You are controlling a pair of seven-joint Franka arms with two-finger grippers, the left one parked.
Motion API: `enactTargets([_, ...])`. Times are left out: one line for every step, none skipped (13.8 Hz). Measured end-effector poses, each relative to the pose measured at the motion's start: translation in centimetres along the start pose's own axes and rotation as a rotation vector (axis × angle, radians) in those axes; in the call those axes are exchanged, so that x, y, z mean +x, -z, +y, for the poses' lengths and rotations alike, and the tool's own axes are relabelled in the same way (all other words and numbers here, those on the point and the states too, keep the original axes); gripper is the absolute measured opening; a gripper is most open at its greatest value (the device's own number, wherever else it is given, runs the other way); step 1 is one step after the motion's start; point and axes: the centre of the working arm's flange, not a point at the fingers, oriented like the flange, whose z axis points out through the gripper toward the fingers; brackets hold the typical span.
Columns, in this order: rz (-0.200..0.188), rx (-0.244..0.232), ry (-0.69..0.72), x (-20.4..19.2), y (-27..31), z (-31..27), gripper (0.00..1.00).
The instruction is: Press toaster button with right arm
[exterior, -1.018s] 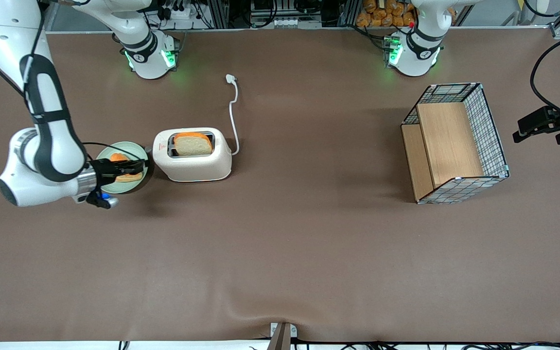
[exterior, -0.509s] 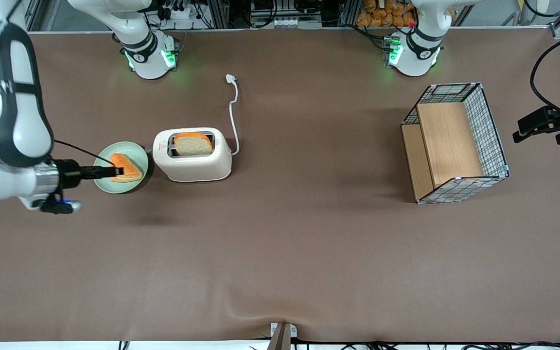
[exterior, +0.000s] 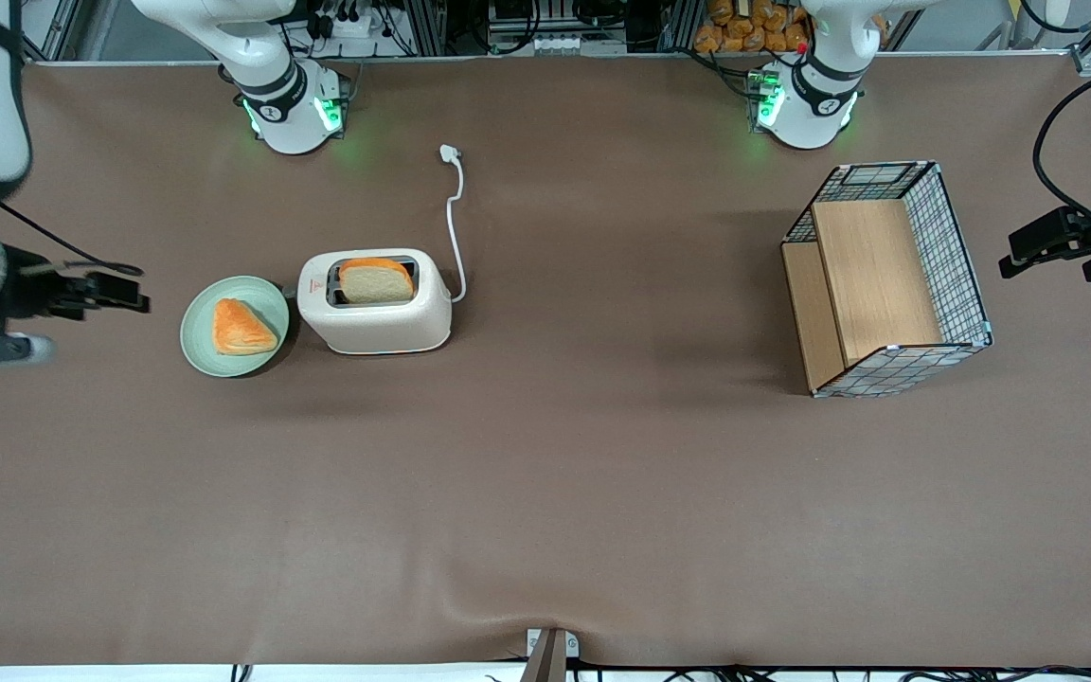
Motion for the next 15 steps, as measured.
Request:
enactTargets([0.028,-0.008,0.000,-0.8,1.6,-0.1,1.00])
enactTargets([0.049,-0.013,-0.005,-1.6,2.9,-0.1,1.00])
enactTargets([0.064,-0.015,-0.013,-2.2,3.9,0.0,1.00])
enactTargets([0.072,-0.015,-0.016,-2.7,4.6,0.1,1.00])
enactTargets([0.072,-0.015,-0.019,-3.1,5.3,0.1,1.00])
enactTargets([0.065,-0.014,-0.030,-3.4,5.9,0.0,1.00])
enactTargets([0.052,-0.012,-0.051,-3.8,6.4,0.0,1.00])
enactTargets([0.037,-0.010,-0.072,-4.0,6.6,-0.1,1.00])
enactTargets([0.027,-0.009,-0.090,-4.2,6.7,-0.1,1.00])
enactTargets([0.021,-0.009,-0.100,-4.4,6.8,-0.2,1.00])
enactTargets([0.019,-0.010,-0.102,-4.5,7.1,-0.2,1.00])
enactTargets([0.018,-0.011,-0.102,-4.7,7.7,-0.3,1.00])
enactTargets([0.022,-0.015,-0.102,-4.9,8.6,-0.4,1.00])
enactTargets([0.028,-0.021,-0.101,-5.2,9.5,-0.4,1.00])
enactTargets([0.035,-0.029,-0.102,-5.4,10.2,-0.4,1.00])
